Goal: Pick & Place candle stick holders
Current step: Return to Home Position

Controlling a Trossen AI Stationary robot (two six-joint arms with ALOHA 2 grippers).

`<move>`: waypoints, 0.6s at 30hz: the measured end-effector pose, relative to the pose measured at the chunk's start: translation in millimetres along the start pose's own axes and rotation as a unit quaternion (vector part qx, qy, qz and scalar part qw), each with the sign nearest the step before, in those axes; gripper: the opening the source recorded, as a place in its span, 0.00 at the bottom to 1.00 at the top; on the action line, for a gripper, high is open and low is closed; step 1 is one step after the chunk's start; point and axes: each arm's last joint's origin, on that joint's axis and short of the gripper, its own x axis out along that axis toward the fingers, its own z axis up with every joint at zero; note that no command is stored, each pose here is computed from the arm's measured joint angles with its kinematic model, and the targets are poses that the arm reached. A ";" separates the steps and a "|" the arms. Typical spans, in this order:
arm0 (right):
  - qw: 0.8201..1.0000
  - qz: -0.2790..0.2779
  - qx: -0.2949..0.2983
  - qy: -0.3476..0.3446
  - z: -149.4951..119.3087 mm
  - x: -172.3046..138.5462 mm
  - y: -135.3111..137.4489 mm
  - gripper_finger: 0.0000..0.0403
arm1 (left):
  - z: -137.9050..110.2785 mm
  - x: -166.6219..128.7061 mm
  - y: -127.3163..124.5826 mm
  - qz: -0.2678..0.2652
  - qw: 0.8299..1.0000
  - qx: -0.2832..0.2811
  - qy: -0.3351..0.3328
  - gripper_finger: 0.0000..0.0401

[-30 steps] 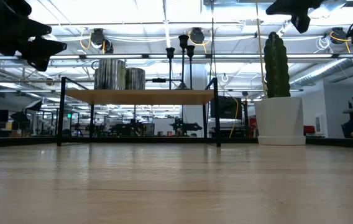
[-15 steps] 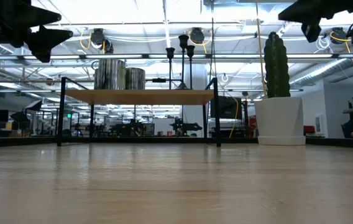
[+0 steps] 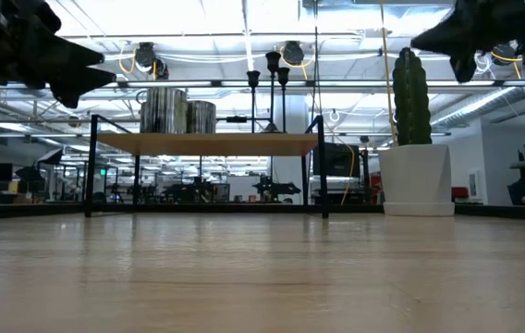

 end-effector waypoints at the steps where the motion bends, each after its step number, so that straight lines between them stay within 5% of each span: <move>1: 1.000 0.000 0.004 0.003 -4.6 2.3 -1.8 0.01 | -0.1 -0.3 0.6 -0.002 1.000 0.000 0.001 0.58; 18: 1.000 -0.001 0.022 -0.001 -44.4 -0.6 -17.3 0.01 | -0.2 -11.8 3.7 -0.021 1.000 0.006 0.005 0.58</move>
